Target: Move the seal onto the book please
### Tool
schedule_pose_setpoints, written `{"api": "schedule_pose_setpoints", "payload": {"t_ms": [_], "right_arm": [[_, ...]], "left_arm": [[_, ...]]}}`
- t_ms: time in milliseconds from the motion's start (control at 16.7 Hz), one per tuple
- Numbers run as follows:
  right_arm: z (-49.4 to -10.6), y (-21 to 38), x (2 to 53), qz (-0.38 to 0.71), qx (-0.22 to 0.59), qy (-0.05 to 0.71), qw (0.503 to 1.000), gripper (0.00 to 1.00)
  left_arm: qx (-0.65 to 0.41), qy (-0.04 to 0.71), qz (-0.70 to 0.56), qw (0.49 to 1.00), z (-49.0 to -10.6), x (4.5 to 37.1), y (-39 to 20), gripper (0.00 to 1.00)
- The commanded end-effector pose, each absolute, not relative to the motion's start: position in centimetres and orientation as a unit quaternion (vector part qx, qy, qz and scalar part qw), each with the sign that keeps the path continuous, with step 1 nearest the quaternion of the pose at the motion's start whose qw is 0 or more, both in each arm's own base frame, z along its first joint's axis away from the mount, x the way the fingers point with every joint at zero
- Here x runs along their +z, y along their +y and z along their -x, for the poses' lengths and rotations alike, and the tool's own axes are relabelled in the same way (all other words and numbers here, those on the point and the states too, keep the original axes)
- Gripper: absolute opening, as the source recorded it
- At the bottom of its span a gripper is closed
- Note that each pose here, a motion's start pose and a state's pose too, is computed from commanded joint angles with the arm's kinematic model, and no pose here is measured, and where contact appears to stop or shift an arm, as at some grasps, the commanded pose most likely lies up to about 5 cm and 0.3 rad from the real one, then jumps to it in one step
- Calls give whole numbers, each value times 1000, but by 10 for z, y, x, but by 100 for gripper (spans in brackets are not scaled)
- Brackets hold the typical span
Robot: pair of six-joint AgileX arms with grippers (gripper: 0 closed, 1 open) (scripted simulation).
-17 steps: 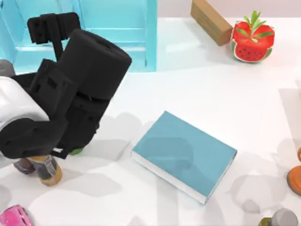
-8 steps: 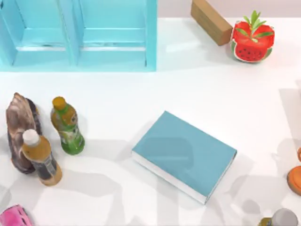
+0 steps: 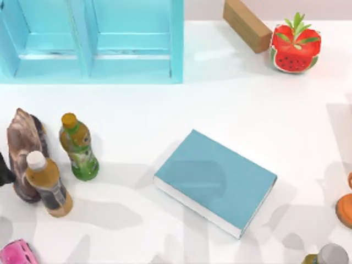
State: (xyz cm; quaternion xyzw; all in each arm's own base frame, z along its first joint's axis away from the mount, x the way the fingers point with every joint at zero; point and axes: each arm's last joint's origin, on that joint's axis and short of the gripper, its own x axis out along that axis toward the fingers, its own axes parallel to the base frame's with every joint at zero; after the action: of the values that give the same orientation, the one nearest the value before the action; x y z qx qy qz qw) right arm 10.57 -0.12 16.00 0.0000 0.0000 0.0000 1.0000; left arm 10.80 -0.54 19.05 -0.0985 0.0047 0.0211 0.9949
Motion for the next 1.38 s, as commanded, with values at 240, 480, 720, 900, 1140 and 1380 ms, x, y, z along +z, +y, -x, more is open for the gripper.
{"api": "schedule_pose_setpoints", "payload": {"t_ms": [240,480,720,900,1140,1380], "right_arm": [[-106,-1,160,0,0,0,1000,100],[-106,-1,160,0,0,0,1000,100],[-106,-1,160,0,0,0,1000,100],[-106,-3,171,9,-11,28,1000,100],[-114,-10,213,33,-36,120,992,100],[-150,-24,263,53,-56,273,959,100]], "left_arm": [[3,0,11,1000,-106,164,-2,100],[0,0,0,1000,-106,160,-1,100],[0,0,0,1000,-106,160,-1,100],[0,0,0,1000,-106,160,-1,100],[0,0,0,1000,-106,160,-1,100],[0,0,0,1000,-106,160,-1,100]]}}
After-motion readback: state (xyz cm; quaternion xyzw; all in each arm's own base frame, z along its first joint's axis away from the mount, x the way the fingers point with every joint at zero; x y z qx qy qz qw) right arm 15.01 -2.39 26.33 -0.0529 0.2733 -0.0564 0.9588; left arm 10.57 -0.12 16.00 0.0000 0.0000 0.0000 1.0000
